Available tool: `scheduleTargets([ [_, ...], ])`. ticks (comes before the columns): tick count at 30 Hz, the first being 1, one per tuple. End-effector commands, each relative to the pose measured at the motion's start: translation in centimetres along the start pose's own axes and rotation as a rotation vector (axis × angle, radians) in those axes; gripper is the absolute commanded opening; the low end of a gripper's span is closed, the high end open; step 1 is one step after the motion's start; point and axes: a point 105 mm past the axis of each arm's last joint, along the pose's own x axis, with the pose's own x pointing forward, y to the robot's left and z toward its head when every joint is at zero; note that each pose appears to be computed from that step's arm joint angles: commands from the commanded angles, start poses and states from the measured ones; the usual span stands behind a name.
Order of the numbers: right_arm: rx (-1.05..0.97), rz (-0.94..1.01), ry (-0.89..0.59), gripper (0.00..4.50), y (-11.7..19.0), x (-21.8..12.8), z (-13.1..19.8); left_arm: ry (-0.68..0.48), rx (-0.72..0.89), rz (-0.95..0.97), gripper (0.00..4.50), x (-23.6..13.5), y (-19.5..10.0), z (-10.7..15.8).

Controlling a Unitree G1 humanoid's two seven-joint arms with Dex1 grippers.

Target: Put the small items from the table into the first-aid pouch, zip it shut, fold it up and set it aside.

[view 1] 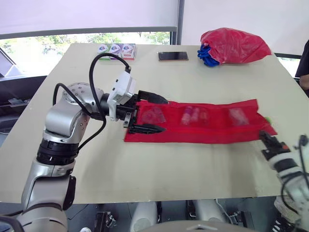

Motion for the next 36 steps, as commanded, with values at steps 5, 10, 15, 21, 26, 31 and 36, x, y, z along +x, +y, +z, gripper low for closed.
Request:
scheduleTargets([
  [5, -0.458, 0.406, 0.145, 0.07, 6.3, -1.7, 2.3, 0.014, 0.046, -0.005, 4.5, -0.2, 0.0, 0.4],
  [10, -0.664, 0.669, 0.288, 0.07, 11.7, -1.3, -0.8, 0.02, 0.055, 0.009, 4.5, -0.5, 0.1, 0.7],
  [15, -0.981, 0.812, 0.451, 0.07, 13.4, 0.0, -5.0, 0.024, 0.055, 0.025, 4.5, -0.7, 0.0, 1.0],
  [21, -1.303, 0.982, 0.617, 0.07, 13.4, 0.4, -9.8, 0.037, 0.053, 0.05, 4.5, -1.2, 0.0, 1.2],
  [26, -1.412, 0.954, 0.571, 0.07, 13.1, 2.2, -9.8, 0.039, 0.042, 0.056, 4.5, -1.2, -0.1, 1.3],
  [31, -1.34, 0.961, 0.548, 1.8, 13.9, 1.9, -9.0, 0.036, 0.029, 0.071, 4.5, -1.3, 0.0, 1.2],
  [36, -1.258, 0.989, 0.544, 3.83, 14.8, 0.4, -7.6, 0.026, -0.03, 0.118, 4.5, -1.8, 0.2, 0.9],
])
